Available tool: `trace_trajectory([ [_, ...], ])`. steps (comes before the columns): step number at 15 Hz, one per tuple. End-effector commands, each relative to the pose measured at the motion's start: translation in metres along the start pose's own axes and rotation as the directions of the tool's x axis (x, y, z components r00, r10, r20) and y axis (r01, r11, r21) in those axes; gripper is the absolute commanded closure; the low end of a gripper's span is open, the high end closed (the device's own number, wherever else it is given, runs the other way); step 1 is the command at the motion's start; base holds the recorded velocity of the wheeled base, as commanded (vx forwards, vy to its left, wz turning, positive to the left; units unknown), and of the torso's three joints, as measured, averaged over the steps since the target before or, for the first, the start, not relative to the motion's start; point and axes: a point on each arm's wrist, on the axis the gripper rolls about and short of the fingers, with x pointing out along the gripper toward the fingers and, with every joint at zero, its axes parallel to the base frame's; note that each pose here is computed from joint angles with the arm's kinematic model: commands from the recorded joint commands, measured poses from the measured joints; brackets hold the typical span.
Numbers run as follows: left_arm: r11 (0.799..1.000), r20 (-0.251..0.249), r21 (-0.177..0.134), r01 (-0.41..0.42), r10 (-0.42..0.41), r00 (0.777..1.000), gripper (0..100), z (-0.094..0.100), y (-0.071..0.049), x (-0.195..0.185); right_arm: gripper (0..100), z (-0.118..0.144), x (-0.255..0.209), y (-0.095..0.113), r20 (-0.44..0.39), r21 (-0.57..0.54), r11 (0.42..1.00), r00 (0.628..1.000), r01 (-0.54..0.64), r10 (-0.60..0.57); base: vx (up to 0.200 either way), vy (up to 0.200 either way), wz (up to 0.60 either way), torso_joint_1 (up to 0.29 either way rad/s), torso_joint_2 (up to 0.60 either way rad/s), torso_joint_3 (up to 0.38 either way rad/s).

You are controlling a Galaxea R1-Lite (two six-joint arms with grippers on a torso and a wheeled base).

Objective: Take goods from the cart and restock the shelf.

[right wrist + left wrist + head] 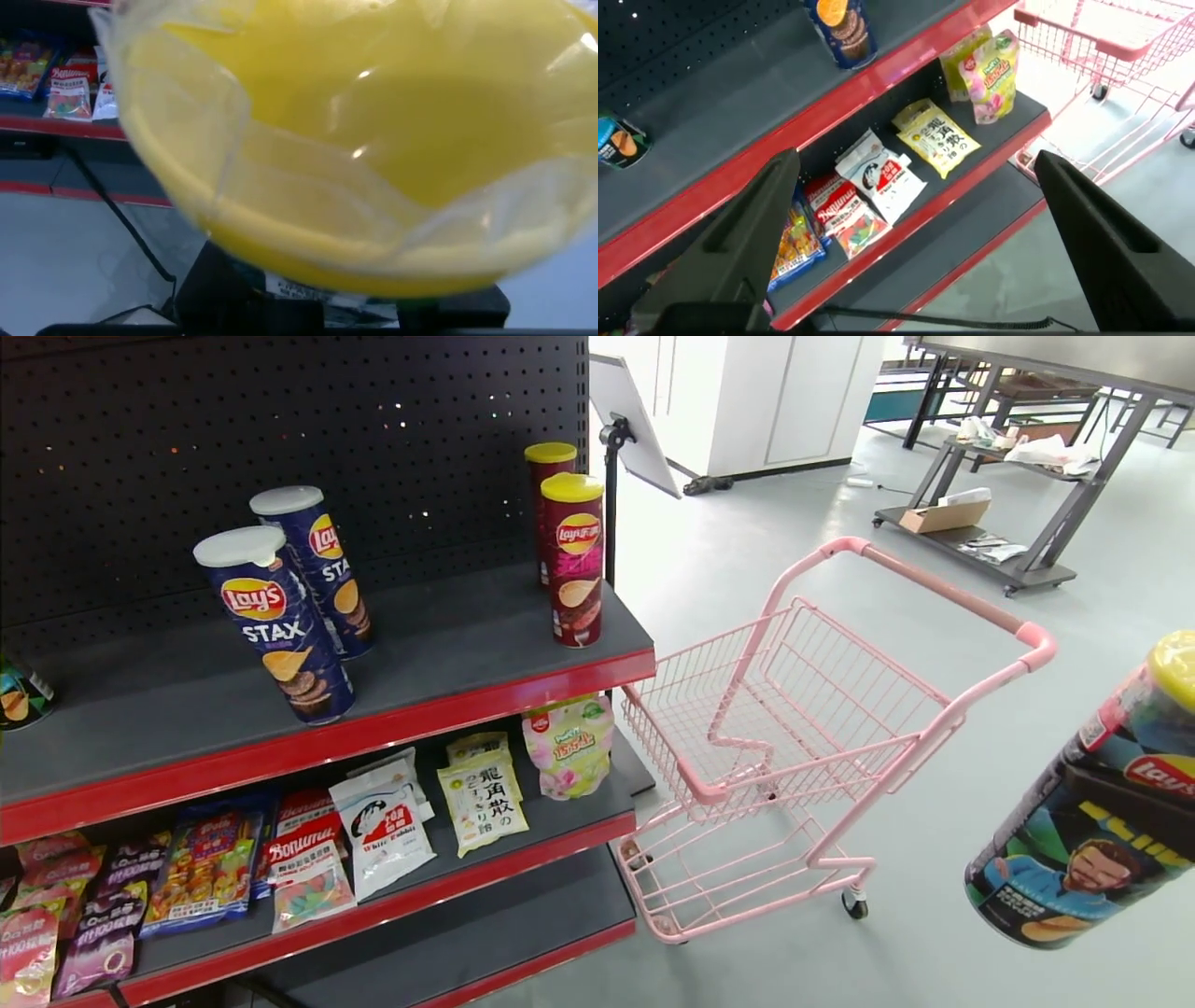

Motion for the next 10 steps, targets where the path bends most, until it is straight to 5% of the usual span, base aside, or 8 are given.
trace_trajectory([
  [1,1.0,-0.005,0.0,0.001,-0.001,1.0,0,-0.0008,-0.0002,0.0007,100,-0.0006,0.0012,0.0,-0.006,0.0,1.0,1.0,0.002,-0.002,0.0,0.0,0.0,0.027,-0.05,-0.036],
  [10,1.0,-0.005,-0.001,0.001,-0.001,1.0,0,-0.0012,-0.0003,0.0007,100,-0.0028,0.0039,-0.0005,-0.022,0.001,1.0,1.0,0.006,-0.006,0.0,0.0,0.6,0.008,0.0,-0.003],
])
